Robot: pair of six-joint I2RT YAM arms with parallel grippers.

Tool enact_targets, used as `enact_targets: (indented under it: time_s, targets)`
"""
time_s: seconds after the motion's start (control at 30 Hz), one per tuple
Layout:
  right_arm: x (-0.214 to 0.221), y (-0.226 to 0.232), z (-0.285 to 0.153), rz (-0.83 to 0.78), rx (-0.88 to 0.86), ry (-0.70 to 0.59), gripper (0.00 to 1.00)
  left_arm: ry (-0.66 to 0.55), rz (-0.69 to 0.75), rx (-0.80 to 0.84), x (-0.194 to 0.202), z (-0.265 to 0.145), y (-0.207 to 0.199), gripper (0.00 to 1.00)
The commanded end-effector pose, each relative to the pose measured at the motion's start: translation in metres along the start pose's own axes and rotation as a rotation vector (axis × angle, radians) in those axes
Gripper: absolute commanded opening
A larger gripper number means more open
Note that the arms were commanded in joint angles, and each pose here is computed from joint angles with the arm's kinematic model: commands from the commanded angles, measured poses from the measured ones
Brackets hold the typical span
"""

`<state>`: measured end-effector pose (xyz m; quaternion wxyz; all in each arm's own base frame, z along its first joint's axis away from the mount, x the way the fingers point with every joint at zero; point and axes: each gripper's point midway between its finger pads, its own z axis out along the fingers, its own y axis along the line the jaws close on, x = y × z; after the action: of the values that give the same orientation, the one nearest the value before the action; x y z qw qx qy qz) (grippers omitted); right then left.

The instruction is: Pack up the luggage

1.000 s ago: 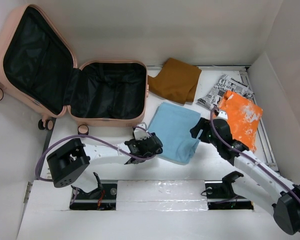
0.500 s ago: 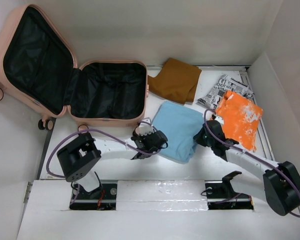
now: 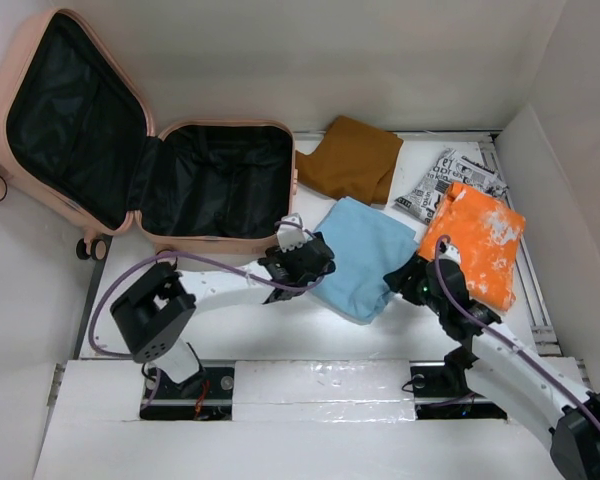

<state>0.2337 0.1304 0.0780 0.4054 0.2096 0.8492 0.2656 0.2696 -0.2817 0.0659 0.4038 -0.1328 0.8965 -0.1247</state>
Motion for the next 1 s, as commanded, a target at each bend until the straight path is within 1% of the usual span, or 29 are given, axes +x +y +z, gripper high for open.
enact_targets:
  time_s: [0.0,0.03,0.07,0.1,0.17,0.23,0.27,0.3,0.33,0.4,0.43,0.5,0.57,0.63,0.7,0.73,0.8,0.83,0.93,0.97]
  targets:
    - [-0.004,0.007,-0.006,-0.059,0.001,0.016,0.58,-0.057,-0.046,0.05,-0.028,-0.024,-0.001,0.86]
    - [-0.015,0.015,-0.006,-0.074,-0.006,-0.011,0.61,-0.053,-0.073,0.078,-0.032,-0.033,-0.003,0.84]
    - [-0.022,0.02,-0.007,-0.087,-0.011,-0.03,0.63,-0.029,-0.088,0.093,-0.024,-0.038,-0.004,0.82]
    - [-0.026,0.02,-0.007,-0.113,0.001,-0.036,0.63,-0.007,-0.09,0.098,-0.014,-0.041,-0.001,0.81]
    - [-0.04,0.033,-0.009,-0.137,-0.015,-0.069,0.63,0.055,-0.101,0.155,0.006,-0.054,-0.014,0.76]
    - [-0.048,0.038,-0.007,-0.156,-0.017,-0.084,0.64,0.128,-0.142,0.14,0.03,-0.056,-0.013,0.76]
    - [-0.048,0.043,-0.008,-0.172,-0.029,-0.085,0.64,0.153,-0.137,0.115,0.044,-0.055,-0.01,0.76]
    - [-0.05,0.045,-0.008,-0.172,-0.029,-0.085,0.66,0.166,-0.147,0.078,0.05,-0.051,-0.003,0.76]
    - [-0.052,0.046,-0.008,-0.182,-0.037,-0.094,0.68,0.189,-0.179,0.079,0.056,-0.052,-0.009,0.76]
    - [-0.055,0.049,-0.009,-0.192,-0.043,-0.101,0.7,0.23,-0.182,0.053,0.073,-0.044,-0.006,0.75]
    - [-0.055,0.049,-0.009,-0.203,-0.043,-0.101,0.71,0.227,-0.19,0.066,0.075,-0.04,-0.009,0.73]
    - [-0.053,0.058,-0.01,-0.218,-0.085,-0.094,0.73,0.232,-0.239,0.045,0.085,-0.031,-0.005,0.73]
    - [-0.055,0.062,-0.011,-0.226,-0.098,-0.095,0.73,0.206,-0.275,0.062,0.084,-0.024,-0.01,0.72]
    - [-0.05,0.068,-0.014,-0.234,-0.127,-0.083,0.73,0.195,-0.272,0.022,0.086,-0.012,-0.001,0.72]
    - [-0.049,0.071,-0.016,-0.237,-0.143,-0.087,0.73,0.196,-0.298,0.004,0.083,-0.003,-0.003,0.72]
    - [-0.052,0.072,-0.018,-0.234,-0.145,-0.104,0.73,0.201,-0.284,-0.017,0.089,0.002,0.003,0.72]
    - [-0.053,0.077,-0.021,-0.236,-0.168,-0.114,0.73,0.185,-0.305,-0.01,0.086,0.006,-0.006,0.72]
    - [-0.052,0.08,-0.023,-0.238,-0.181,-0.115,0.73,0.187,-0.299,-0.019,0.088,0.008,-0.004,0.72]
    - [-0.051,0.085,-0.024,-0.242,-0.197,-0.116,0.73,0.136,-0.317,-0.002,0.075,0.01,-0.013,0.55]
    - [-0.053,0.087,-0.024,-0.24,-0.205,-0.124,0.73,0.103,-0.317,-0.01,0.07,0.012,-0.011,0.53]
